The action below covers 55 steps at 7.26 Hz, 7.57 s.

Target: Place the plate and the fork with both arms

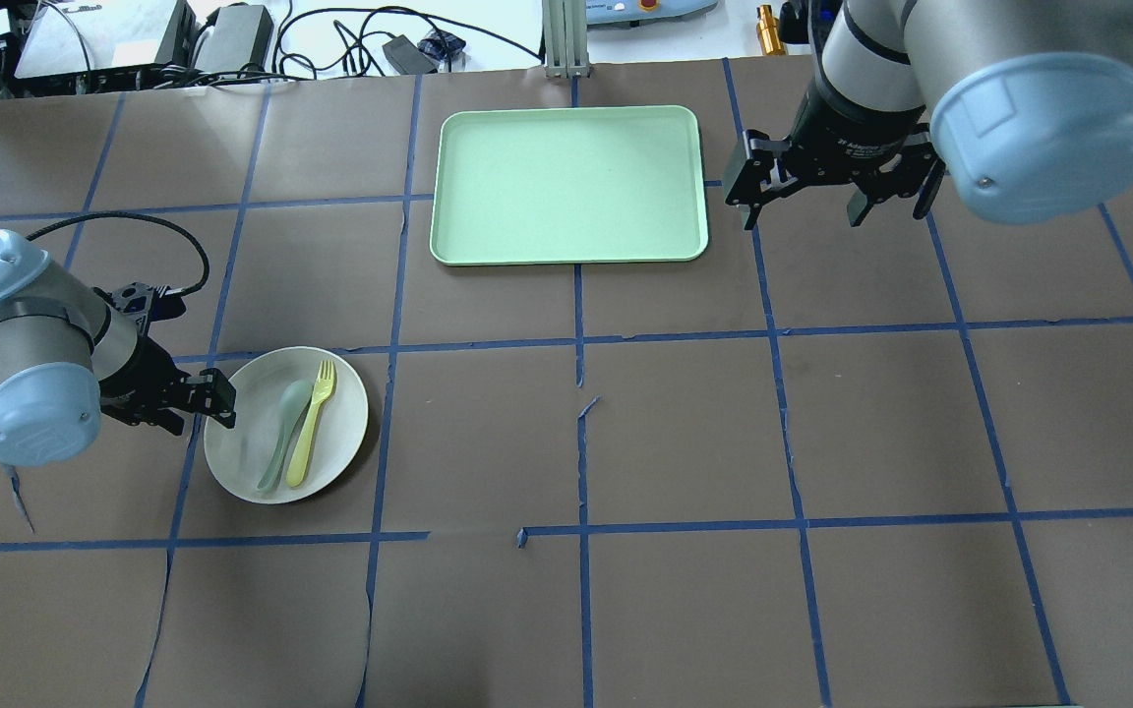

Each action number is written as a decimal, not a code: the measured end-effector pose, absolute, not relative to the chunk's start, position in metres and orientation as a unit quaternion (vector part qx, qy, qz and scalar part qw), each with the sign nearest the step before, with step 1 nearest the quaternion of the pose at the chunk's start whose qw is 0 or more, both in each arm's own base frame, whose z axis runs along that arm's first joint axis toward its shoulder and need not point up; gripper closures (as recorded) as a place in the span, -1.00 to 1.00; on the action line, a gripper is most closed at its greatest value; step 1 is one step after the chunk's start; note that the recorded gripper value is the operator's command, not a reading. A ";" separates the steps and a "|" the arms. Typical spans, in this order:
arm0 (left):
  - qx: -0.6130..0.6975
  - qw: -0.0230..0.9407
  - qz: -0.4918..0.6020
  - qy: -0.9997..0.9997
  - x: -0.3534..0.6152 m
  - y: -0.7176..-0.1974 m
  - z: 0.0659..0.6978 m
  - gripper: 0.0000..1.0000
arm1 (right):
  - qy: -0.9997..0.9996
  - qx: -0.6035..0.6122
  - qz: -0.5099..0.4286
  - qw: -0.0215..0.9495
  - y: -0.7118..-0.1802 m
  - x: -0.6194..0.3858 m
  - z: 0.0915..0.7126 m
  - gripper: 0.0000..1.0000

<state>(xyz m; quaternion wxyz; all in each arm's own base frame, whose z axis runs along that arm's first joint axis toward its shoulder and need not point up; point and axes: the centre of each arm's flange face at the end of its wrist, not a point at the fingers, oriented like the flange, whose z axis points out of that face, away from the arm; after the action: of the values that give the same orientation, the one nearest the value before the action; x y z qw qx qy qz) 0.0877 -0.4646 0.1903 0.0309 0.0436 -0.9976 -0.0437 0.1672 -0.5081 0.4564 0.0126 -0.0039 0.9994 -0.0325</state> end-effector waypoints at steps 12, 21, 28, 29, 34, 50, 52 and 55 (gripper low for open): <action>0.061 0.186 0.012 -0.981 0.043 -0.535 0.243 1.00 | 0.999 -0.005 -0.030 0.012 -0.508 0.168 0.454 -1.00; 0.040 0.180 0.011 -0.983 -0.191 -0.780 0.210 1.00 | 1.000 -0.006 -0.028 0.012 -0.510 0.169 0.452 -1.00; 0.038 0.154 0.043 -0.986 -0.202 -0.758 0.221 -1.00 | 1.000 -0.007 -0.028 0.012 -0.509 0.170 0.452 -1.00; 0.045 0.120 0.048 -0.991 -0.183 -0.732 0.243 -1.00 | 1.000 -0.007 -0.028 0.012 -0.509 0.170 0.452 -1.00; 0.046 0.007 0.038 -0.998 -0.138 -0.547 0.399 -1.00 | 1.000 -0.006 -0.028 0.011 -0.509 0.169 0.452 -1.00; 0.019 0.003 0.015 -1.000 -0.139 -0.469 0.466 -1.00 | 0.996 0.007 -0.079 0.031 -0.759 0.322 0.259 -0.63; 0.020 0.001 0.011 -1.000 -0.138 -0.468 0.461 -1.00 | 0.997 0.010 -0.075 0.031 -0.760 0.339 0.235 -0.53; 0.021 0.001 0.010 -1.000 -0.137 -0.468 0.460 -1.00 | 0.998 0.004 -0.066 0.024 -0.757 0.349 0.212 -0.41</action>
<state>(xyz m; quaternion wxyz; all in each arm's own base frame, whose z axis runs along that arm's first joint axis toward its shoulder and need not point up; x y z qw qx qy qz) -0.1368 -0.4679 0.4603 0.0006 0.0213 -0.9997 0.0103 0.3491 -0.7570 0.2116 0.0243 0.0036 0.9975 -0.0658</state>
